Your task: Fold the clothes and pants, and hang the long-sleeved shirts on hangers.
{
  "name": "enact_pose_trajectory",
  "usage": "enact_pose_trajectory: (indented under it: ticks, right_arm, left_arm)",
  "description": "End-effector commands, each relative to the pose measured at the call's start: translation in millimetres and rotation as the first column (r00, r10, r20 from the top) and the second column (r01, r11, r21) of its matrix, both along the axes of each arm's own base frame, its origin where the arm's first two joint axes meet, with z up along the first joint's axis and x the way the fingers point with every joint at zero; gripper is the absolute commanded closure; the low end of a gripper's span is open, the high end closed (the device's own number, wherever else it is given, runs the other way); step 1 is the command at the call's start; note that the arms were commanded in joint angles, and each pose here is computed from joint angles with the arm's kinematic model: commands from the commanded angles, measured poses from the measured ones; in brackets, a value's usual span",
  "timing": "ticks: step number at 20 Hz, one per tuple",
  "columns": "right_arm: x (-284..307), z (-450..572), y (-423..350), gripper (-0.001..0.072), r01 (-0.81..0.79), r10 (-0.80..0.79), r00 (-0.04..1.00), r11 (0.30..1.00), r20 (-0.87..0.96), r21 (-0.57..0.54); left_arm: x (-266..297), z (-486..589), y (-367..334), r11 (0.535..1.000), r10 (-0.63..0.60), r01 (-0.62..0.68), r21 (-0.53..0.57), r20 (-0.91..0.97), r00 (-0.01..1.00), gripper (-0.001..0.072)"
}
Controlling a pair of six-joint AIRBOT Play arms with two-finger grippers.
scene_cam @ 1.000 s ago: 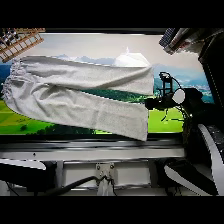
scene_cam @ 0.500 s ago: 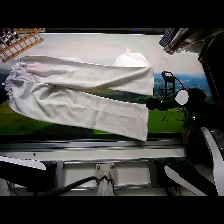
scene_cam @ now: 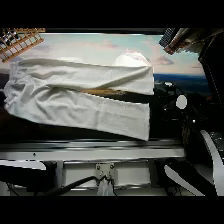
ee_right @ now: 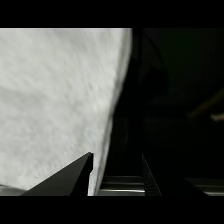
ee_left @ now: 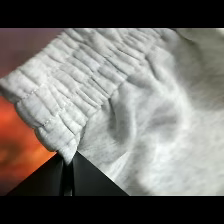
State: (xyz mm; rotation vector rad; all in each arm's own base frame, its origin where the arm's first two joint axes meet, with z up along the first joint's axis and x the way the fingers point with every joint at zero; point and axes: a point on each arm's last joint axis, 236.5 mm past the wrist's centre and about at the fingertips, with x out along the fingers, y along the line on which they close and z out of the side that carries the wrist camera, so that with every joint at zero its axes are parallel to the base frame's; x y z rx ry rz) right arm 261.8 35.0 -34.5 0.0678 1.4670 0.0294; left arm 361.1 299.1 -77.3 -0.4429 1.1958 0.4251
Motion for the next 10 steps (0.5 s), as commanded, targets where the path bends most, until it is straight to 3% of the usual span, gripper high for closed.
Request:
enact_pose_trajectory:
  ticks: [1,5,10]
  right_arm:
    - [26.0,-23.9,-21.8,0.0346,0.088,-0.088,0.989,0.996,0.122,0.008]
    - [66.9,-39.2,-22.2,0.0341,0.057,-0.077,0.981,0.992,0.176,0.114]
    - [98.7,-44.3,-30.4,0.0341,0.022,-0.040,0.972,0.996,0.232,0.082]
  left_arm:
    - [-63.4,3.0,-1.5,0.999,0.034,-0.032,0.022,-0.107,0.994,0.0680]
    - [-107.7,-3.3,-32.2,0.998,0.064,-0.065,-0.006,-0.138,0.988,0.0680]
    - [-148.7,-5.2,-61.9,0.997,0.078,-0.077,0.012,-0.166,0.983,0.0680]
